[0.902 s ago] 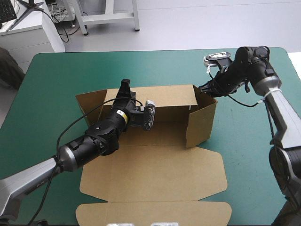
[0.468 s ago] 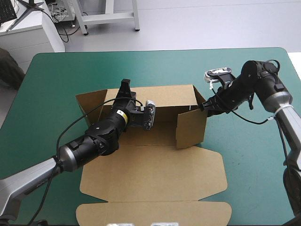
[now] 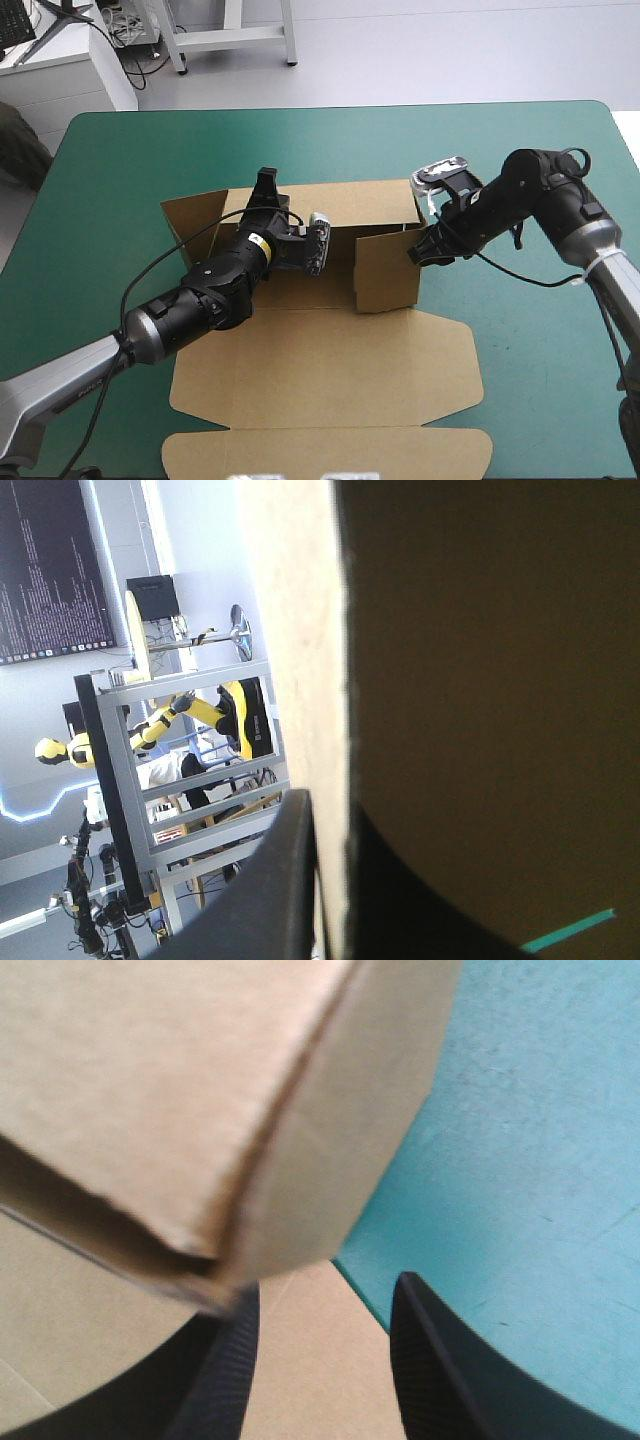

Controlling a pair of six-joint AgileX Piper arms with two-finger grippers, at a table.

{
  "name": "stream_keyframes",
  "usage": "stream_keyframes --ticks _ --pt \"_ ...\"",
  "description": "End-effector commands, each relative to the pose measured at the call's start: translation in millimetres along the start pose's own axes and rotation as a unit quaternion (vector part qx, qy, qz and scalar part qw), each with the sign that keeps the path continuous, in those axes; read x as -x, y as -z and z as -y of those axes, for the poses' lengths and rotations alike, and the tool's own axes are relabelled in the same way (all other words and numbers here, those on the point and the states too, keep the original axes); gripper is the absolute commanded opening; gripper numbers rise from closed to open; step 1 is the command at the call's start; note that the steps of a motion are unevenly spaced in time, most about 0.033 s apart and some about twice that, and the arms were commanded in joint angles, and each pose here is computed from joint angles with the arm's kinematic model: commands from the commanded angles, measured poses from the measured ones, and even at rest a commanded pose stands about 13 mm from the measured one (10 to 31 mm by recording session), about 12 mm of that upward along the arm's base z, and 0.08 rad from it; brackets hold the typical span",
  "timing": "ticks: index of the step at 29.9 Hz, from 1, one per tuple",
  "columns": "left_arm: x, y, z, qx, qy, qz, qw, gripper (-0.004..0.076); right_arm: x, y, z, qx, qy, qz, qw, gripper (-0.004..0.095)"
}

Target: Fold the box

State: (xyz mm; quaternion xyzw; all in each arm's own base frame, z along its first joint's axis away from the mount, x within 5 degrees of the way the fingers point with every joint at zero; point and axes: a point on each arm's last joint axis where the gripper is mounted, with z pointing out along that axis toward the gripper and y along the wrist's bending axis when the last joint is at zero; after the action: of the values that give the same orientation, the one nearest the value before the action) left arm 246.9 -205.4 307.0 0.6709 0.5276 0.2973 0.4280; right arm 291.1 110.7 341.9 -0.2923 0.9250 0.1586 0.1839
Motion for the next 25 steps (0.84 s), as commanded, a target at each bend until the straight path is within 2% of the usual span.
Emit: stream_keyframes --ticks 1,4,8,12,25 --pt "0.0 5.0 -1.5 -0.006 0.030 0.002 1.000 -0.0010 3.4 13.7 -18.5 0.001 0.032 0.036 0.999 0.0391" --pt "0.0 5.0 -1.5 -0.006 0.030 0.002 1.000 -0.0010 0.9 12.3 -21.6 0.000 0.028 0.036 0.999 0.0391" --pt "-0.2 5.0 -1.5 -0.006 0.030 0.001 1.000 -0.0010 0.4 15.8 -17.7 -0.033 0.003 0.065 0.997 0.0391" --pt "0.2 5.0 -1.5 -0.006 0.030 0.003 1.000 -0.0010 3.8 16.9 -20.9 -0.019 -0.014 0.095 0.995 0.0389" --pt "0.0 5.0 -1.5 -0.006 0.030 0.002 1.000 -0.0010 -16.6 -11.8 -33.7 -0.040 -0.034 0.168 0.984 0.0390"
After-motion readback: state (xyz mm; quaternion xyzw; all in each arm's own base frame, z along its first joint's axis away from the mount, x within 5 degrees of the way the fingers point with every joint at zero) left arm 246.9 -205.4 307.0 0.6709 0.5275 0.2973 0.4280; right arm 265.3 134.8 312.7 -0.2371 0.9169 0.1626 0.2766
